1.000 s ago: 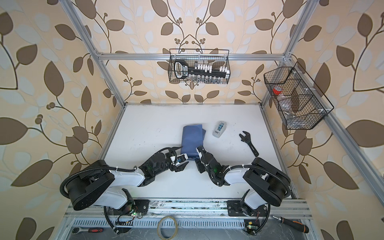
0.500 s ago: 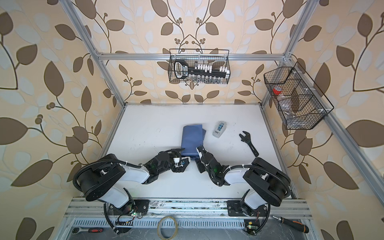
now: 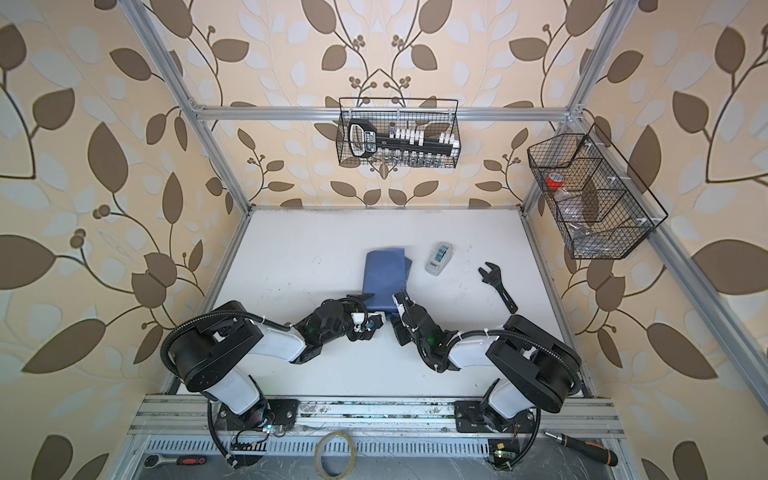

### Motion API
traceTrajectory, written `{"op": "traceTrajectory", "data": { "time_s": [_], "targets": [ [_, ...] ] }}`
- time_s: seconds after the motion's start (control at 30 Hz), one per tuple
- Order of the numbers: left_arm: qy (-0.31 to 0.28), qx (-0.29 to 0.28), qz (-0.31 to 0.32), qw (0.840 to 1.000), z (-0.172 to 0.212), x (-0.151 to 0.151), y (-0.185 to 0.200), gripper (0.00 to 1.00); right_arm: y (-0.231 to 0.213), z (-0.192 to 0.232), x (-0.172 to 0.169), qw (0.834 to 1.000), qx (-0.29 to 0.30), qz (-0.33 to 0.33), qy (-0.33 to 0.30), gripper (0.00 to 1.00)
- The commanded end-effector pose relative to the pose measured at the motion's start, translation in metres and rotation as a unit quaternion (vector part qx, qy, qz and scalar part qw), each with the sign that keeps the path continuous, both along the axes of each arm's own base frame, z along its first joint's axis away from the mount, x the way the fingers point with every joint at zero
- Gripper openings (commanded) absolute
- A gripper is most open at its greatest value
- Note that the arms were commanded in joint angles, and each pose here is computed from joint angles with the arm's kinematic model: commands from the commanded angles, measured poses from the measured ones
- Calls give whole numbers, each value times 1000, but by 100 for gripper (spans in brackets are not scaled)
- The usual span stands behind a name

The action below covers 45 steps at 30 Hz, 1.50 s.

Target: Wrap the gift box in paper

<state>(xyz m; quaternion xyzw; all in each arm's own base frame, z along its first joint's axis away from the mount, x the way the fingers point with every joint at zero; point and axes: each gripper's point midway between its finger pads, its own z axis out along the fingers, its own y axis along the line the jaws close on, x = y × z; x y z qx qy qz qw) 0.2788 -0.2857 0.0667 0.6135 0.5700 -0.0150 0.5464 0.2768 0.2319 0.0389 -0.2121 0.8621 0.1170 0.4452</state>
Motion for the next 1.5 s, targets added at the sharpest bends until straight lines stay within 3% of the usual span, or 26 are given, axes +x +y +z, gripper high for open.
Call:
{"op": "traceTrajectory", "data": {
  "time_s": [0.0, 0.47, 0.73, 0.93, 1.2, 1.47],
  "targets": [
    [-24, 10, -13, 1000, 4, 7, -2, 86, 3, 9, 6, 1000, 13, -3, -14, 52],
    [-3, 12, 1, 1000, -9, 13, 7, 68, -1, 14, 5, 1000, 25, -7, -15, 53],
    [6, 20, 1, 1000, -16, 14, 7, 62, -9, 25, -4, 998, 53, -7, -17, 64],
    [6, 25, 3, 1000, -18, 14, 9, 60, -21, 48, -7, 993, 112, -22, -13, 73],
    [7, 31, 4, 999, -20, 14, 9, 59, -18, 61, 40, 978, 188, -63, 68, 84],
    [8, 40, 10, 999, -22, 16, 11, 59, 0, 32, 79, 968, 196, -73, 141, 84]
  ]
}}
